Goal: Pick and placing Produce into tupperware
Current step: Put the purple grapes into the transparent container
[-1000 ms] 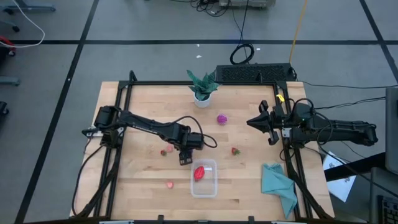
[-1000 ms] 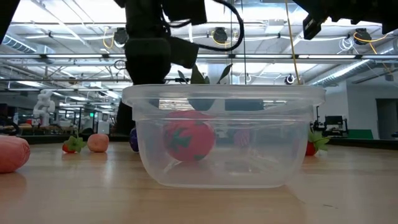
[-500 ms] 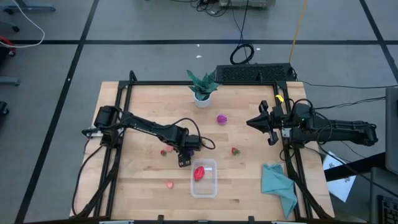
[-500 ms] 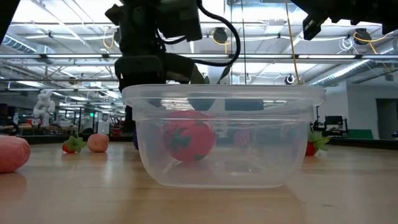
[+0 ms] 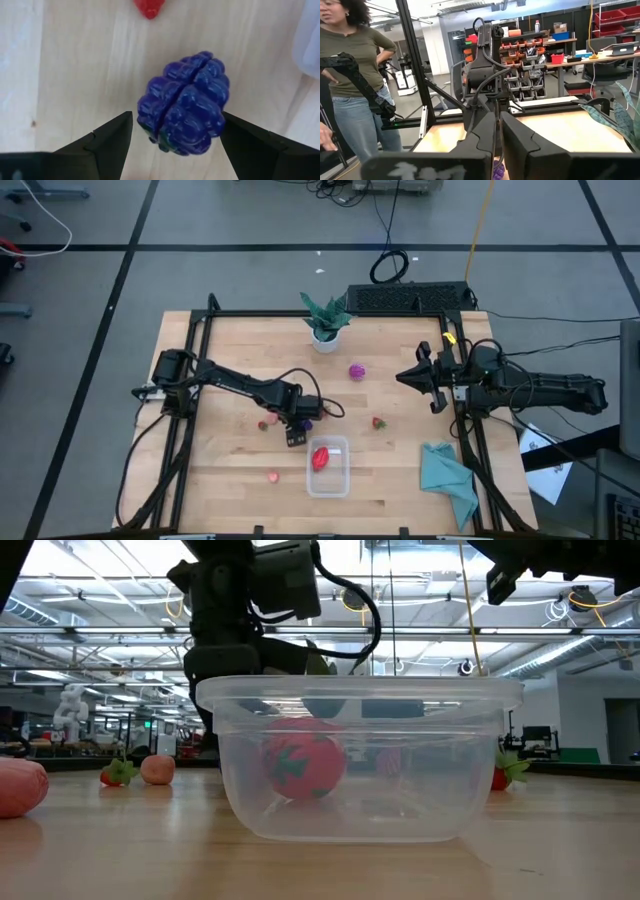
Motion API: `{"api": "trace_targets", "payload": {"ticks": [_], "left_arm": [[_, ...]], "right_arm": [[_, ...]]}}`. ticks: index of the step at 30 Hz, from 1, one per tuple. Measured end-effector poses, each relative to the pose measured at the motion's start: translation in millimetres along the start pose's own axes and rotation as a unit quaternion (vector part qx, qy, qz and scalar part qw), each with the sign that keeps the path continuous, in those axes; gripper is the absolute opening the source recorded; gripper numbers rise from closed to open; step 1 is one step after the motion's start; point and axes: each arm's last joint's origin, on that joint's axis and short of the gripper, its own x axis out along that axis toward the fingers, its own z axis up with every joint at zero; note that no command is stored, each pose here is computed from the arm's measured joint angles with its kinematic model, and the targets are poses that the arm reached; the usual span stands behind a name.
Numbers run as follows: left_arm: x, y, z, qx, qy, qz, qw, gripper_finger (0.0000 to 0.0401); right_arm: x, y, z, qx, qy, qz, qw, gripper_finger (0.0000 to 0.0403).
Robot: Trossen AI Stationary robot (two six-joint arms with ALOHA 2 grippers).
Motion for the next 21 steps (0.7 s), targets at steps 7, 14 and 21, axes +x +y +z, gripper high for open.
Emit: {"api": "trace_targets", "payload": {"ticks": [7,14,21], "left_arm": [[0,2,-5,-0.008,0.025,0.011,1.0,0.0294],[-7,3,-11,-0.029,0.045,0.023,0.998,0.0294],[-42,0,-12,-0.033,-0.023,0.035,0.999,0.0294]], "right_arm": [[3,-1,-2,0.002,0.009,-0.002,1.0,0.0018],[6,-2,-5,0.005,0.019,-0.004,1.0,0.0018],[7,-3,-5,0.005,0.02,-0.005,1.0,0.0018]]}}
